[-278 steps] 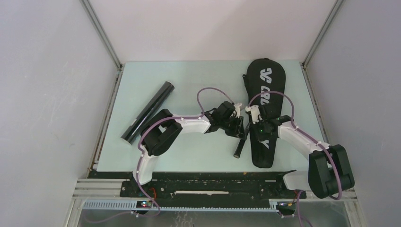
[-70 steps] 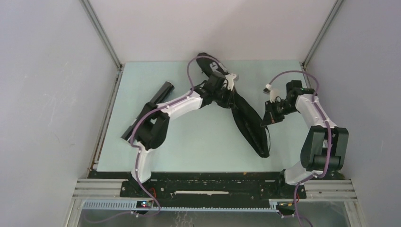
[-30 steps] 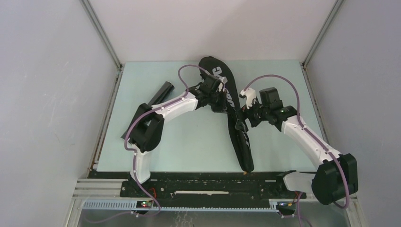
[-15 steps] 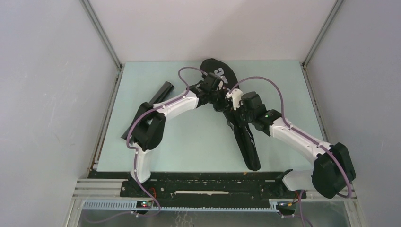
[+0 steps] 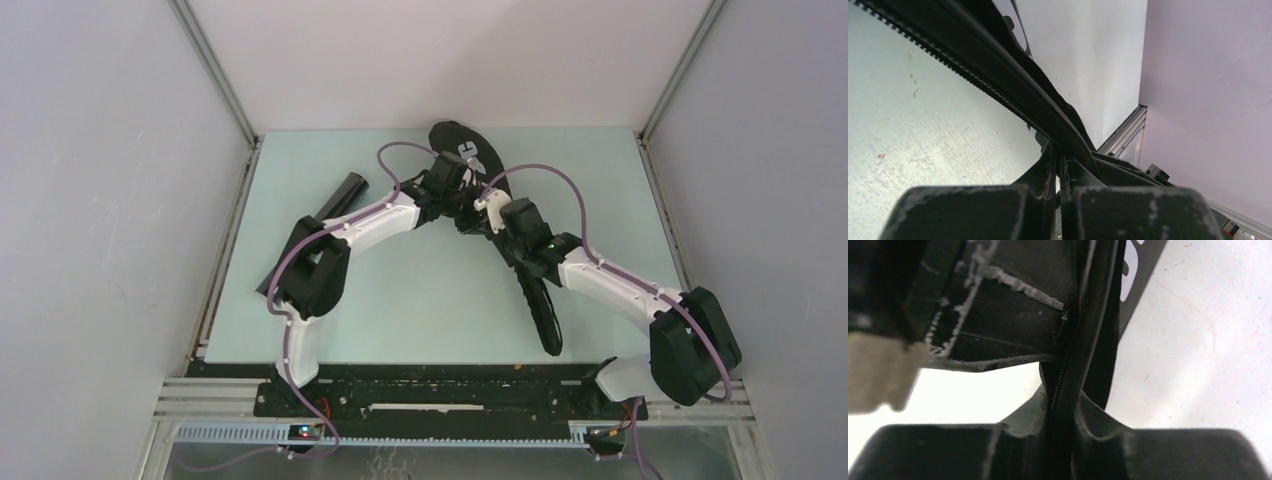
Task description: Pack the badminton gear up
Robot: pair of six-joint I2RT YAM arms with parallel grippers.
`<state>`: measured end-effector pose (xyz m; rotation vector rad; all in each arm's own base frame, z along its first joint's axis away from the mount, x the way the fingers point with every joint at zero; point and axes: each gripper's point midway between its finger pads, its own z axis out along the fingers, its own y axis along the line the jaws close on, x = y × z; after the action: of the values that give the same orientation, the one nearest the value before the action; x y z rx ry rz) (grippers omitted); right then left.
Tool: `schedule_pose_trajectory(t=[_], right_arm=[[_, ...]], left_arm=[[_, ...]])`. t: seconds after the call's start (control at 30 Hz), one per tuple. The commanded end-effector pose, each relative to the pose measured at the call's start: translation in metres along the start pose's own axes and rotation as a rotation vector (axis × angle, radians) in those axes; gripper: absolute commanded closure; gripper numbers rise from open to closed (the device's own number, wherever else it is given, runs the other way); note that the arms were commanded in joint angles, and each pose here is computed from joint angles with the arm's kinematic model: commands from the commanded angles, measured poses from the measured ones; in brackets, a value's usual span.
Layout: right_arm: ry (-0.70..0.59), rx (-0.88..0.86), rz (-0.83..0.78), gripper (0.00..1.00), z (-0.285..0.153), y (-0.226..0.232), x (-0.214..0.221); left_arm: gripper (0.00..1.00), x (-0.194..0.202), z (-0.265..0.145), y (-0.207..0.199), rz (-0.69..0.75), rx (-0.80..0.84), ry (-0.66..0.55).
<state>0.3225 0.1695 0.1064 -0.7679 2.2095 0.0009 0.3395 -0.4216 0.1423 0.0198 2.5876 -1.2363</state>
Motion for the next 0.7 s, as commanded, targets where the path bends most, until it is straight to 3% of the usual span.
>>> schedule_pose_trajectory(t=[0.0,0.07,0.1,0.3,0.53,0.67], right_arm=[[-0.085,0.071,-0.018,0.85,-0.018,-0.029,-0.020],[-0.095,0.058,-0.012,0.98,-0.023,-0.034,-0.020],[-0.100,0.047,-0.010,1.00,-0.026,-0.037,-0.020],[-0.123,-0.023,-0.011,1.00,-0.038,-0.049,-0.013],[-0.139,-0.198,-0.086,1.00,-0.044,-0.033,0.000],[-0.159,-0.348,-0.152,1.00,-0.055,-0.021,0.011]], left_arm=[[1.00,-0.013,-0.038,-0.047,0.107,0.138,-0.051],[0.94,-0.015,-0.042,-0.049,0.154,0.153,-0.061],[0.89,-0.016,-0.045,-0.050,0.174,0.161,-0.068],[0.46,-0.008,-0.057,-0.054,0.324,0.249,-0.080],[0.26,0.009,-0.084,-0.037,0.593,0.281,-0.086],[0.23,0.012,-0.113,-0.008,0.873,0.231,-0.130]])
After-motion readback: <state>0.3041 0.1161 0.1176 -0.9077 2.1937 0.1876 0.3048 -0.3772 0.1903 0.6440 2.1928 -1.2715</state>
